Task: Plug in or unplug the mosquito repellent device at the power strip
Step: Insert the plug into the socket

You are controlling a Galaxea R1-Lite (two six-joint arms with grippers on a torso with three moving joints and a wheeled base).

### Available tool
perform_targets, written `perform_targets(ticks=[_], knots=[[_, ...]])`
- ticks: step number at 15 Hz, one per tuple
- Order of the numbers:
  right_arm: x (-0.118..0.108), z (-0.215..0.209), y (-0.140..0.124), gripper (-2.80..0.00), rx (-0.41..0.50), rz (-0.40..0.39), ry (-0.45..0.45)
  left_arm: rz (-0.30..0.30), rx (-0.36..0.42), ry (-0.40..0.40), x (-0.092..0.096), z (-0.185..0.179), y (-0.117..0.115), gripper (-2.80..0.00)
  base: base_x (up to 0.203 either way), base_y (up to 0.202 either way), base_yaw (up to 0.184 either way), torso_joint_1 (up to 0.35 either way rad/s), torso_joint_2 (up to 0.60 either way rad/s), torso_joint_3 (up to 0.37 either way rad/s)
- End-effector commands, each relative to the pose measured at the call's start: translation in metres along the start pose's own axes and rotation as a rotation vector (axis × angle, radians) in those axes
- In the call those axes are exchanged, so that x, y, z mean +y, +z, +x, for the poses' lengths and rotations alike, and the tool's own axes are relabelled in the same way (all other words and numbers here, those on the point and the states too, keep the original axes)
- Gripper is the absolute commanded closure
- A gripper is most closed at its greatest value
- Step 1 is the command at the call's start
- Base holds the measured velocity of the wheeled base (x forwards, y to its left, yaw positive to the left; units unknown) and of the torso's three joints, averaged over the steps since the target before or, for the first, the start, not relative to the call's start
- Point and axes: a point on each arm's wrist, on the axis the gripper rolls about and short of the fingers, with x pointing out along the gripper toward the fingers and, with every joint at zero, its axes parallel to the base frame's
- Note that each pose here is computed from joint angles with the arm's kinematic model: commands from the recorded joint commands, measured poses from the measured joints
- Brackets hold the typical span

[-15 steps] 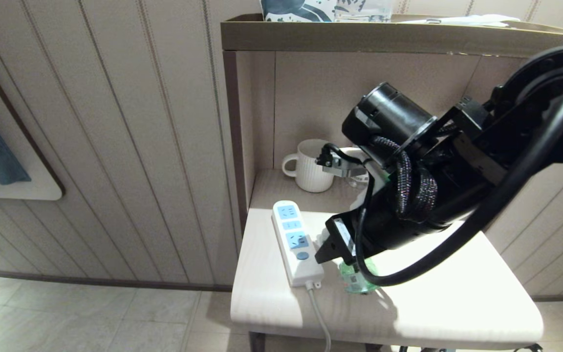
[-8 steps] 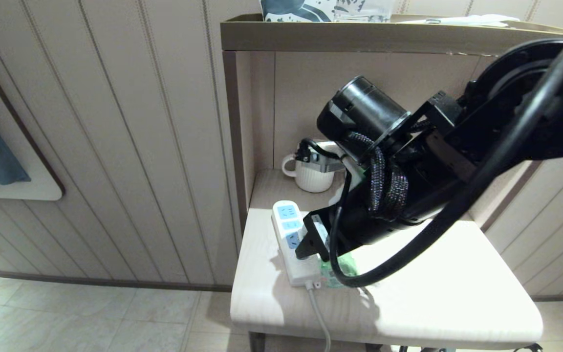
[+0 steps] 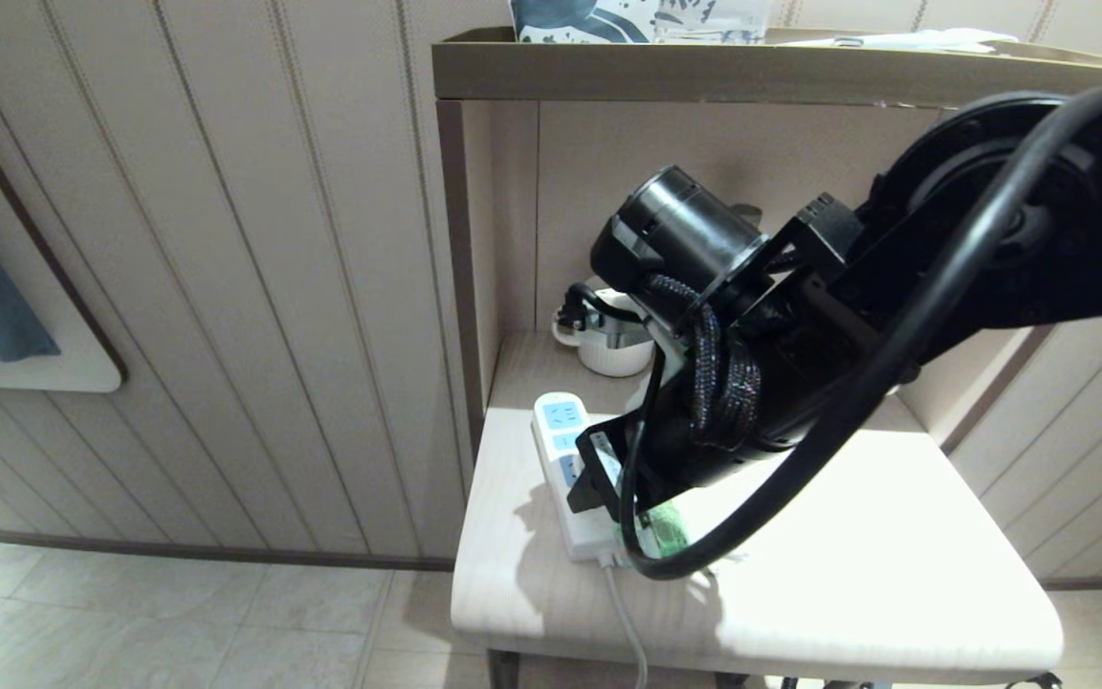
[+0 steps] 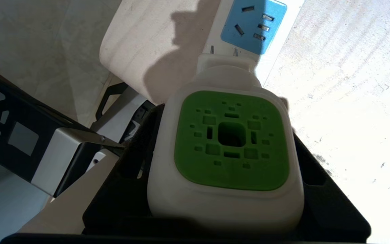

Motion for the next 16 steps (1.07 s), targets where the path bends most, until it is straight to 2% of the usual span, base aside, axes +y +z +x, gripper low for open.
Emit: perform_targets(ticks=[1, 10, 11, 13, 14, 16], knots=[[-0.001, 0.000, -0.001, 0.00, 0.005, 0.002, -0.005, 0.000, -0.001, 0.000, 0.000, 0.000, 0.000, 0.00, 0.000, 0.000, 0.000, 0.000, 0.00, 0.000], [-0.005, -0.004, -0.001, 0.00, -0.007, 0.010, -0.029, 0.018, 0.000, 0.003, 0.000, 0.000, 0.000, 0.00, 0.000, 0.000, 0.000, 0.000, 0.00, 0.000], [-0.005, -0.005, -0.001, 0.00, -0.010, 0.010, -0.028, 0.013, -0.021, 0.002, 0.000, -0.002, 0.008, 0.00, 0.000, 0.000, 0.000, 0.000, 0.00, 0.000], [-0.005, -0.010, -0.001, 0.00, -0.023, 0.011, -0.026, -0.031, -0.085, -0.003, 0.000, -0.008, 0.046, 0.00, 0.000, 0.000, 0.000, 0.000, 0.00, 0.000], [-0.005, -0.012, -0.001, 0.00, -0.028, 0.011, -0.025, -0.052, -0.083, -0.011, 0.000, -0.007, 0.066, 0.00, 0.000, 0.000, 0.000, 0.000, 0.00, 0.000], [-0.006, -0.017, -0.002, 0.00, -0.038, 0.014, -0.021, -0.072, -0.036, -0.028, 0.000, 0.000, 0.085, 0.00, 0.000, 0.000, 0.000, 0.000, 0.00, 0.000]])
